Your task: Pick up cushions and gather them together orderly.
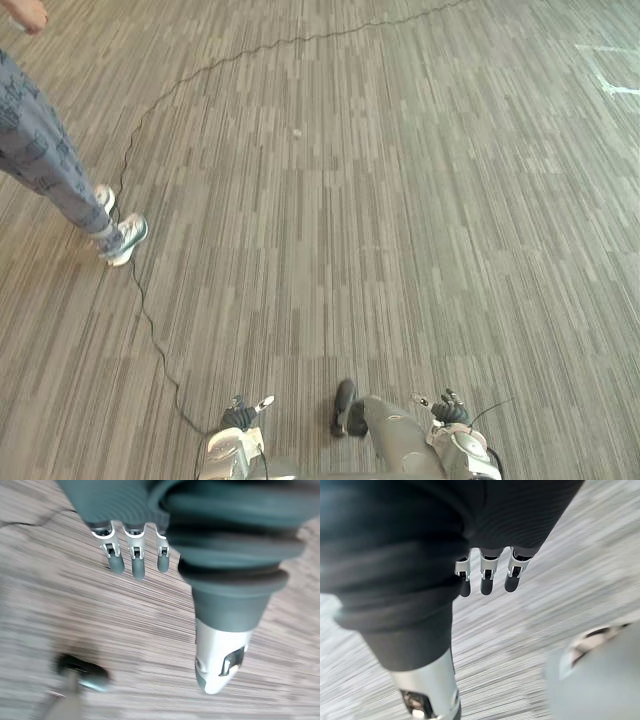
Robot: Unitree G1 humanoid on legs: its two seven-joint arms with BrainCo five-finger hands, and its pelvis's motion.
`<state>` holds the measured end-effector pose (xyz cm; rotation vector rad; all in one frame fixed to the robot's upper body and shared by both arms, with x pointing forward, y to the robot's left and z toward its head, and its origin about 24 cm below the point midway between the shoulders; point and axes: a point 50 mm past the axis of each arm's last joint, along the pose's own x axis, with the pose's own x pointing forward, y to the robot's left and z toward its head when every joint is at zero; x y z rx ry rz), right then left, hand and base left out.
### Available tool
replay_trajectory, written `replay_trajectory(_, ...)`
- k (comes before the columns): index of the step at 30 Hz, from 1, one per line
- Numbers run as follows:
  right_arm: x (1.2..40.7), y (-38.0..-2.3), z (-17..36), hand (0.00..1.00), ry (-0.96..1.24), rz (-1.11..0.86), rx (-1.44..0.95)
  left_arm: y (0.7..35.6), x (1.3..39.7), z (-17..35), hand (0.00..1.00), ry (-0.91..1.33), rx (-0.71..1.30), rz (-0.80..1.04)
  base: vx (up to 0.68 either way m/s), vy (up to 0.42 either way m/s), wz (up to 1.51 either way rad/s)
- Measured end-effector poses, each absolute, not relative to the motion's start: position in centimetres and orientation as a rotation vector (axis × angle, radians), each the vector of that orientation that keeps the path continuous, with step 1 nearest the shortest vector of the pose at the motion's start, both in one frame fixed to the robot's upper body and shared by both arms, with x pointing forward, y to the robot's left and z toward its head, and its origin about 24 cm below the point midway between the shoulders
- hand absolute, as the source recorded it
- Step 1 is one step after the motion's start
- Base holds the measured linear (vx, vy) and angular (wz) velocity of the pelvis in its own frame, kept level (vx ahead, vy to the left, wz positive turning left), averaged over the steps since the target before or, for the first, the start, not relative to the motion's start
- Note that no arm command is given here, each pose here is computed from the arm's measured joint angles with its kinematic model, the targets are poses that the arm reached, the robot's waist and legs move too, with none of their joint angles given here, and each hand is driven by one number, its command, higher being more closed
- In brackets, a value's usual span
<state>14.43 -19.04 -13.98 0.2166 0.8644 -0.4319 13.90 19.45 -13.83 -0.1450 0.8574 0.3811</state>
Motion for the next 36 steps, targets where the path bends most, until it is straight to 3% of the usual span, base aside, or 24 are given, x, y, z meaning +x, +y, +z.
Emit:
replay_trajectory(10,13.8,-16.6,-15.0,0.00,0.959,-0.384,0.238,20.4,13.8,-13.3,0.00,0.809,-0.139,0.405,0.64,0.196,-0.49)
replay_trajectory(19,13.9,-17.9,-14.5,0.00,0.908,-0.400,0.219,20.2,13.0,-14.3,0.00,0.906,-0.085,0.348,0.58,0.221,-0.18)
replay_trajectory(32,14.2,-20.4,-13.8,0.00,0.864,-0.396,0.123,18.2,12.6,-14.9,0.00,0.949,-0.103,0.313,0.61,-0.064,-0.34)
replay_trajectory(36,14.4,-18.7,-14.1,0.00,0.885,-0.339,0.123,19.2,13.6,-14.0,0.00,0.876,-0.085,0.326,0.64,-0.007,-0.90)
